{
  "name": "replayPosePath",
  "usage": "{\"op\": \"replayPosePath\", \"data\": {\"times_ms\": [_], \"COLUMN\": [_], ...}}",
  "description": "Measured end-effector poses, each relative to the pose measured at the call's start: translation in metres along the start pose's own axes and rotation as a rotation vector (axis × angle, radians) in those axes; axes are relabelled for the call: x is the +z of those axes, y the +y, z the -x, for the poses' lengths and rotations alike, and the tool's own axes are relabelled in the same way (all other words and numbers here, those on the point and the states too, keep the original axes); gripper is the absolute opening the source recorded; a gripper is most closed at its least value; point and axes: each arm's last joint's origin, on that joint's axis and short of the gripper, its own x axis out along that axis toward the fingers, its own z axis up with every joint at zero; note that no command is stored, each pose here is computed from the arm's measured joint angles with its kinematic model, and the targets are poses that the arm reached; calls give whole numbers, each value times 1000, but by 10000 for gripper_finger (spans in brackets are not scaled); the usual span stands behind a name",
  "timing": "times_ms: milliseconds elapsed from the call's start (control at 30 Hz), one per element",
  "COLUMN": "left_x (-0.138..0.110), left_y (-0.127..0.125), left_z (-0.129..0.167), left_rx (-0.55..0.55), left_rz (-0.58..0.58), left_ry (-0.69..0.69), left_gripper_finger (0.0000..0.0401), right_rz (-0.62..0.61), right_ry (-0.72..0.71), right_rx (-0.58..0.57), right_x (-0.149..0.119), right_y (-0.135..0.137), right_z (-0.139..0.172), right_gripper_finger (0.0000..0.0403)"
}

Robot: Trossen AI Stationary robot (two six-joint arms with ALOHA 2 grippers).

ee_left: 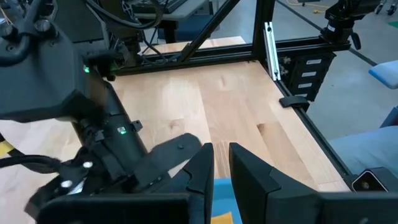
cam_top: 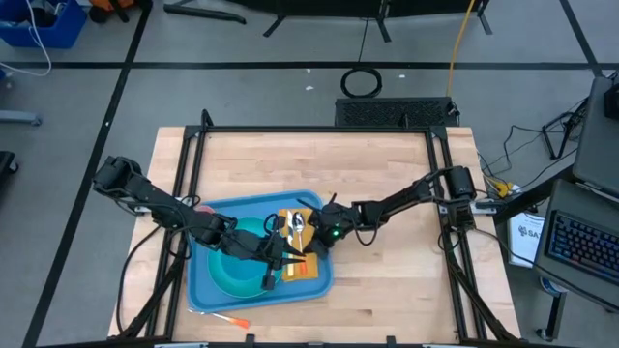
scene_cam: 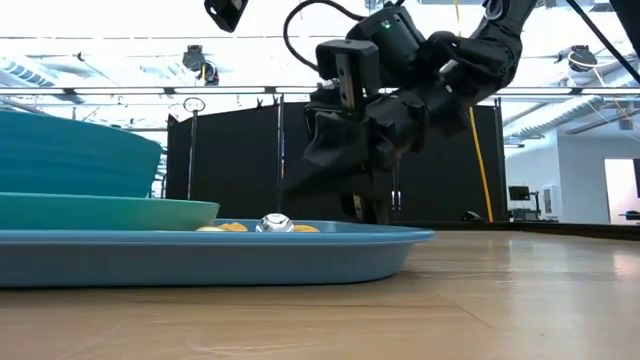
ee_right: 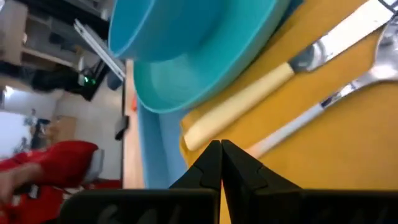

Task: Set up tray
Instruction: Adjust the blue serving tray

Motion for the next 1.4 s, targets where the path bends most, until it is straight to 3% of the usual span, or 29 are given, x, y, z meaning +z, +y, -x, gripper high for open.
{"op": "replayPosePath", "data": {"times_ms": [233, 533, 1133, 1400], "left_x": [3, 2, 1, 1], "left_y": [-4, -8, -9, -9], "left_z": [7, 11, 12, 12], "left_rx": [-15, 28, 38, 38], "left_rz": [3, 9, 12, 12], "left_ry": [-8, 14, 16, 17], "left_gripper_finger": [53, 53, 53, 53], "right_rz": [29, 80, 49, 145], "right_ry": [-28, 14, 59, -58], "right_rx": [-103, -455, -628, -539], "right_x": [-3, -15, -34, -25], "right_y": [-5, 5, 3, 16], "right_z": [0, 28, 31, 29], "right_gripper_finger": [0, 0, 0, 0]}}
